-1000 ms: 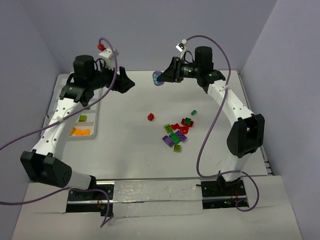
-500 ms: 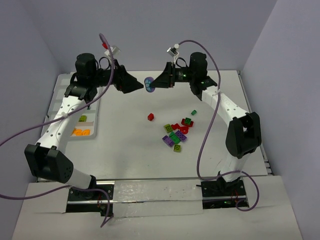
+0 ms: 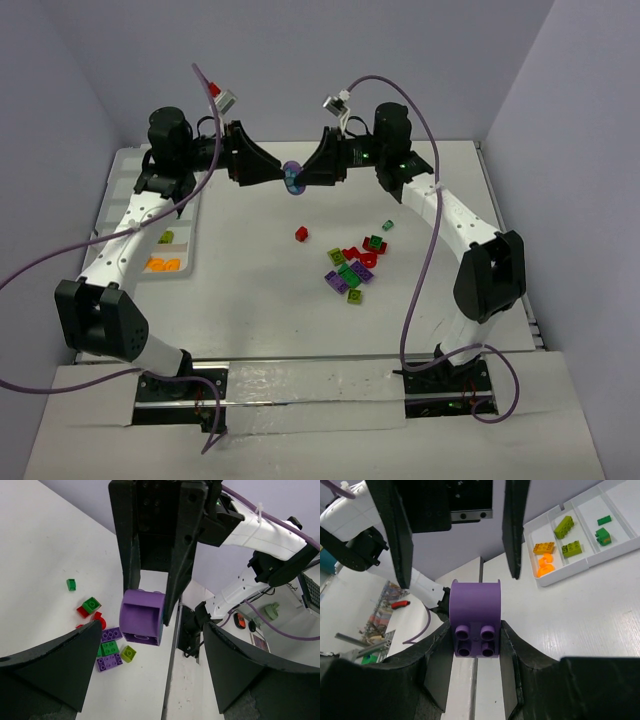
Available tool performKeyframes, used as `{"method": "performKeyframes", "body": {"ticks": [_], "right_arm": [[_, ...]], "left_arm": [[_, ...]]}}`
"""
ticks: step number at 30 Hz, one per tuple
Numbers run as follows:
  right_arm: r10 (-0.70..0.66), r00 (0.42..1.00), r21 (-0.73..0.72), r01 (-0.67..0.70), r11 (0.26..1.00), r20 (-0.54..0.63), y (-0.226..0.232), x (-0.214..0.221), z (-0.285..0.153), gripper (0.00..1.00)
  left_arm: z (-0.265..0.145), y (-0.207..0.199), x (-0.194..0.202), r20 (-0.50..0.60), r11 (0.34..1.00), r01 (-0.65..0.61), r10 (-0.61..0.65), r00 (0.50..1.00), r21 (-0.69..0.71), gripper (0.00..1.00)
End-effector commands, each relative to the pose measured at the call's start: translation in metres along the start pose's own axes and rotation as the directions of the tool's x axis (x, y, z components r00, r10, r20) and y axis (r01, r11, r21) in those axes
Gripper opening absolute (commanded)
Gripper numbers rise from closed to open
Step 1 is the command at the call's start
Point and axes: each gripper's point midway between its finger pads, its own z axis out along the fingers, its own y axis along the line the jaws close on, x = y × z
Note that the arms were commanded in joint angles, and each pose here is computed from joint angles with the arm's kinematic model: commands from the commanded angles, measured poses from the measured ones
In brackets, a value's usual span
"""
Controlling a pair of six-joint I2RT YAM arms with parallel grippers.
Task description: Sort the legos into containers by color
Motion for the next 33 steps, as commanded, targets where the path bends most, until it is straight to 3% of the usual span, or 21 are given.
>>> {"method": "performKeyframes", "body": {"ticks": [1, 6, 13, 17, 18, 20, 26, 29, 33], "right_arm": [[-0.169, 0.986, -0.050, 0.169, 0.984, -0.004, 0.042, -0.018, 0.003, 0.00], [-0.169, 0.986, -0.051, 0.168, 0.984, -0.015, 0.043, -0.016, 0.007, 0.00], [-0.167, 0.986, -0.039, 0.166, 0.985, -0.022, 0.042, -0.015, 0.010, 0.00], [-0.155, 0.988, -0.026, 0.154, 0.988, -0.018, 0.040, -0.016, 0.011, 0.00], [-0.150, 0.989, -0.022, 0.149, 0.989, -0.018, 0.038, -0.016, 0.011, 0.00], [-0.147, 0.989, -0.017, 0.147, 0.989, -0.019, 0.038, -0.016, 0.011, 0.01], [-0.117, 0.993, 0.046, 0.118, 0.992, -0.022, 0.024, -0.012, 0.007, 0.42], [-0.096, 0.995, 0.090, 0.097, 0.991, -0.020, 0.015, -0.010, 0.000, 0.58], [-0.083, 0.996, 0.182, 0.084, 0.980, -0.016, -0.007, -0.009, -0.016, 0.85]], "left_arm": [[0.001, -0.005, -0.004, -0.005, 0.998, -0.063, 0.063, 0.998, -0.011, 0.91], [0.006, -0.010, 0.003, -0.031, 0.995, -0.096, 0.096, 0.995, -0.005, 0.85], [0.005, -0.020, 0.012, -0.044, 0.996, -0.084, 0.085, 0.995, 0.040, 0.60], [0.003, -0.020, 0.015, -0.051, 0.995, -0.092, 0.094, 0.994, 0.035, 0.27], [0.002, -0.021, 0.016, -0.052, 0.995, -0.093, 0.094, 0.994, 0.033, 0.13], [0.001, -0.022, 0.018, -0.052, 0.996, -0.088, 0.090, 0.995, 0.028, 0.02], [-0.026, 0.000, 0.009, 0.012, 0.995, -0.032, 0.033, 0.999, -0.090, 0.00], [-0.057, 0.027, -0.004, 0.071, 0.978, -0.001, 0.016, 0.997, -0.208, 0.00], [-0.130, 0.081, -0.023, 0.155, 0.897, 0.067, 0.002, 0.988, -0.437, 0.00]]}}
